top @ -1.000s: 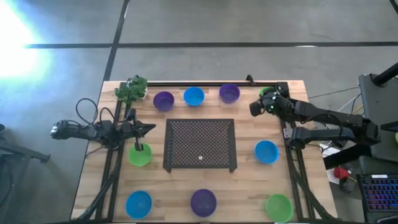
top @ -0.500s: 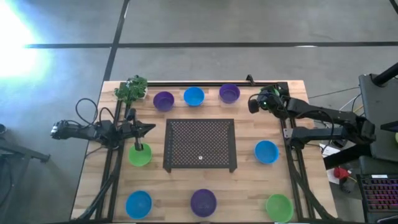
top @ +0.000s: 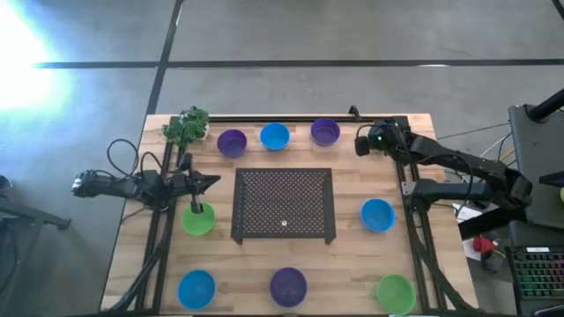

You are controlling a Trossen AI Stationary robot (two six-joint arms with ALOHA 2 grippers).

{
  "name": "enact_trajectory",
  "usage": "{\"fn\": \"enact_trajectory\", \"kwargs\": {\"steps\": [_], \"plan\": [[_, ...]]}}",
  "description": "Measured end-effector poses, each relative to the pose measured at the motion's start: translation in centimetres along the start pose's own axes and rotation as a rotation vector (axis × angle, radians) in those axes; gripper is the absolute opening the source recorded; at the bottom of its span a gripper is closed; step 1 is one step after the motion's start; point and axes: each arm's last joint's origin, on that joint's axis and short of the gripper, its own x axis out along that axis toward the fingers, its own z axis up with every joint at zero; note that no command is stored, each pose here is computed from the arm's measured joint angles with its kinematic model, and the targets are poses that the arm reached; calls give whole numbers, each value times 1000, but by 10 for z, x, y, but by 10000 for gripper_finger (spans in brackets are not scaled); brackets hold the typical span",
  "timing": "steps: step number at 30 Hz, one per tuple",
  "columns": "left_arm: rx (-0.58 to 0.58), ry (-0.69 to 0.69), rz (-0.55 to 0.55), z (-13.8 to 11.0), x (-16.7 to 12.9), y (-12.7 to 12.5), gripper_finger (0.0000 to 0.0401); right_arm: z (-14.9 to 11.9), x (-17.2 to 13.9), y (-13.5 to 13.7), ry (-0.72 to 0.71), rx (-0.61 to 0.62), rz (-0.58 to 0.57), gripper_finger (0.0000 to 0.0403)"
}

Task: Pick & Place Mini bowls
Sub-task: Put the top right green bowl on the shelf

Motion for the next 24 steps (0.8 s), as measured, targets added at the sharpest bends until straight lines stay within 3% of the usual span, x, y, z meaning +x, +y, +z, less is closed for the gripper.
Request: {"fn": "enact_trajectory", "kwargs": {"steps": [5,13,24], "plan": [[0,-1,0,0,0,0,0,3,9,-7,101,50,100,124],[-1,-5,1,1,0,0,0,0,30,-19,212,77,12,130],[-26,-14,2,4,0,1,0,-11,59,-13,355,1,-17,134]]}}
